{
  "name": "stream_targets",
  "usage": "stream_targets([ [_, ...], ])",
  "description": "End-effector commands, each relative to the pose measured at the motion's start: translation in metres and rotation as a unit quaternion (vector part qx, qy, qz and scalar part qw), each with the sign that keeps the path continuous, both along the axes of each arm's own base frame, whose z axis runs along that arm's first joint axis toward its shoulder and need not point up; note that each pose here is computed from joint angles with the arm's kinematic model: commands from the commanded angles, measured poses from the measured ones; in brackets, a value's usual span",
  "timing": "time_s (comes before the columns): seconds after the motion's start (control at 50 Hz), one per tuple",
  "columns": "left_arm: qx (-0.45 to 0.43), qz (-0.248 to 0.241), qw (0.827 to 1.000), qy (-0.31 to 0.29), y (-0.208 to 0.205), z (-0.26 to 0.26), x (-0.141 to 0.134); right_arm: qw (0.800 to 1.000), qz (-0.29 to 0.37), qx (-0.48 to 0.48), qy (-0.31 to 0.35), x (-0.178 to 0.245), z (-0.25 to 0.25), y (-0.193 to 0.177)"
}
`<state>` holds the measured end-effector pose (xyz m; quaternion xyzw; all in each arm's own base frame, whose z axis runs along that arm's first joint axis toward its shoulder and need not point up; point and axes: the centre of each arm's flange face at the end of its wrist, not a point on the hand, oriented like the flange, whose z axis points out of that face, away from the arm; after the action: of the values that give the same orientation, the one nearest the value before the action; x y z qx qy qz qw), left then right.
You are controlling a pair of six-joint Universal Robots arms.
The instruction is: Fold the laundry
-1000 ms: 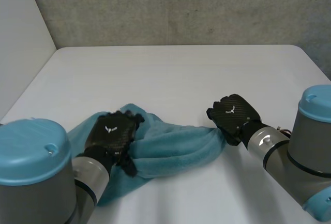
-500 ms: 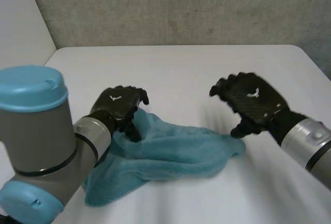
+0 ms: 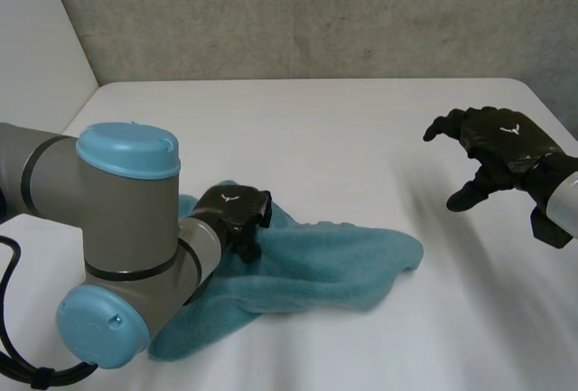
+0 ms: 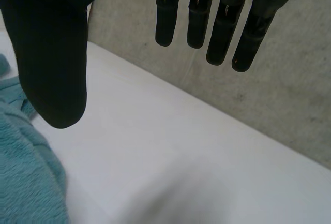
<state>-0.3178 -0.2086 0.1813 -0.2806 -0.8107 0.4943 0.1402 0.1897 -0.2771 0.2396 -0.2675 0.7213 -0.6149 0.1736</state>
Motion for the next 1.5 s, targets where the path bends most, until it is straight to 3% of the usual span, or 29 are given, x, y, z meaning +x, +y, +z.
stream_targets([
  [0.02, -0.053, -0.002, 0.998, 0.037, 0.009, 0.047, 0.004, 0.995, 0.004, 0.104, 0.003, 0.002, -0.022, -0.015],
  [0.18, -0.104, -0.005, 0.992, 0.072, 0.031, 0.099, 0.021, 0.975, 0.021, 0.221, 0.015, 0.008, -0.045, -0.033],
  [0.34, -0.153, -0.017, 0.987, 0.05, 0.053, 0.129, 0.04, 0.943, 0.166, 0.287, 0.005, 0.065, -0.062, -0.009],
  [0.44, -0.179, -0.023, 0.983, 0.04, 0.062, 0.138, 0.048, 0.932, 0.229, 0.281, 0.006, 0.106, -0.066, 0.014],
  [0.62, -0.193, 0.003, 0.981, 0.034, 0.044, 0.141, 0.055, 0.939, 0.233, 0.246, -0.051, 0.132, -0.056, 0.003],
  [0.74, -0.256, 0.047, 0.965, 0.025, -0.013, 0.161, 0.057, 0.955, 0.172, 0.188, -0.154, 0.14, -0.006, -0.041],
  [0.78, -0.337, 0.06, 0.938, 0.056, -0.04, 0.195, 0.049, 0.964, 0.119, 0.119, -0.206, 0.135, 0.033, -0.066],
  [0.8, -0.337, 0.06, 0.938, 0.056, -0.04, 0.196, 0.049, 0.964, 0.118, 0.118, -0.206, 0.135, 0.033, -0.066],
  [0.82, -0.385, 0.067, 0.917, 0.079, -0.049, 0.217, 0.046, 0.967, 0.097, 0.072, -0.224, 0.129, 0.057, -0.072],
  [0.84, -0.385, 0.067, 0.917, 0.079, -0.049, 0.217, 0.046, 0.968, 0.073, 0.014, -0.239, 0.119, 0.086, -0.075],
  [0.88, -0.478, 0.081, 0.866, 0.125, -0.06, 0.256, 0.042, 0.966, 0.053, -0.037, -0.251, 0.11, 0.111, -0.073],
  [0.9, -0.479, 0.081, 0.865, 0.125, -0.06, 0.256, 0.042, 0.961, 0.041, -0.083, -0.261, 0.103, 0.135, -0.067],
  [0.94, -0.54, 0.096, 0.822, 0.154, -0.062, 0.279, 0.043, 0.955, 0.033, -0.124, -0.267, 0.097, 0.151, -0.059],
  [0.98, -0.549, 0.097, 0.814, 0.163, -0.062, 0.279, 0.042, 0.95, 0.036, -0.156, -0.268, 0.095, 0.163, -0.049],
  [1.02, -0.543, 0.096, 0.819, 0.159, -0.063, 0.269, 0.041, 0.947, 0.041, -0.179, -0.262, 0.092, 0.168, -0.038],
  [1.06, -0.515, 0.092, 0.84, 0.142, -0.059, 0.244, 0.042, 0.949, 0.047, -0.195, -0.241, 0.089, 0.16, -0.022],
  [1.12, -0.497, 0.088, 0.853, 0.133, -0.056, 0.229, 0.042, 0.955, 0.053, -0.194, -0.216, 0.087, 0.145, -0.009],
  [1.16, -0.445, 0.08, 0.886, 0.102, -0.052, 0.185, 0.044, 0.962, 0.053, -0.184, -0.196, 0.087, 0.131, -0.005],
  [1.18, -0.445, 0.08, 0.886, 0.102, -0.052, 0.185, 0.044, 0.962, 0.053, -0.184, -0.196, 0.087, 0.131, -0.005],
  [1.22, -0.387, 0.074, 0.916, 0.068, -0.046, 0.137, 0.047, 0.974, 0.049, -0.159, -0.152, 0.087, 0.099, -0.001],
  [1.28, -0.358, 0.069, 0.93, 0.051, -0.041, 0.113, 0.049, 0.987, 0.045, -0.119, -0.097, 0.086, 0.058, 0.004],
  [1.32, -0.299, 0.061, 0.952, 0.016, -0.03, 0.067, 0.054, 0.992, 0.049, -0.093, -0.066, 0.088, 0.033, 0.007],
  [1.34, -0.298, 0.061, 0.952, 0.016, -0.03, 0.067, 0.054, 0.992, 0.049, -0.092, -0.066, 0.088, 0.033, 0.007],
  [1.38, -0.24, 0.056, 0.969, -0.018, -0.018, 0.026, 0.059, 0.998, 0.056, -0.024, 0.005, 0.091, -0.018, 0.015],
  [1.4, -0.24, 0.056, 0.969, -0.018, -0.018, 0.026, 0.059, 0.998, 0.056, -0.024, 0.005, 0.091, -0.018, 0.015],
  [1.44, -0.219, 0.056, 0.974, -0.03, -0.011, 0.014, 0.061, 0.994, 0.072, 0.041, 0.072, 0.09, -0.053, 0.025],
  [1.5, -0.175, 0.049, 0.982, -0.047, 0.012, -0.003, 0.061, 0.989, 0.078, 0.067, 0.103, 0.088, -0.065, 0.029],
])
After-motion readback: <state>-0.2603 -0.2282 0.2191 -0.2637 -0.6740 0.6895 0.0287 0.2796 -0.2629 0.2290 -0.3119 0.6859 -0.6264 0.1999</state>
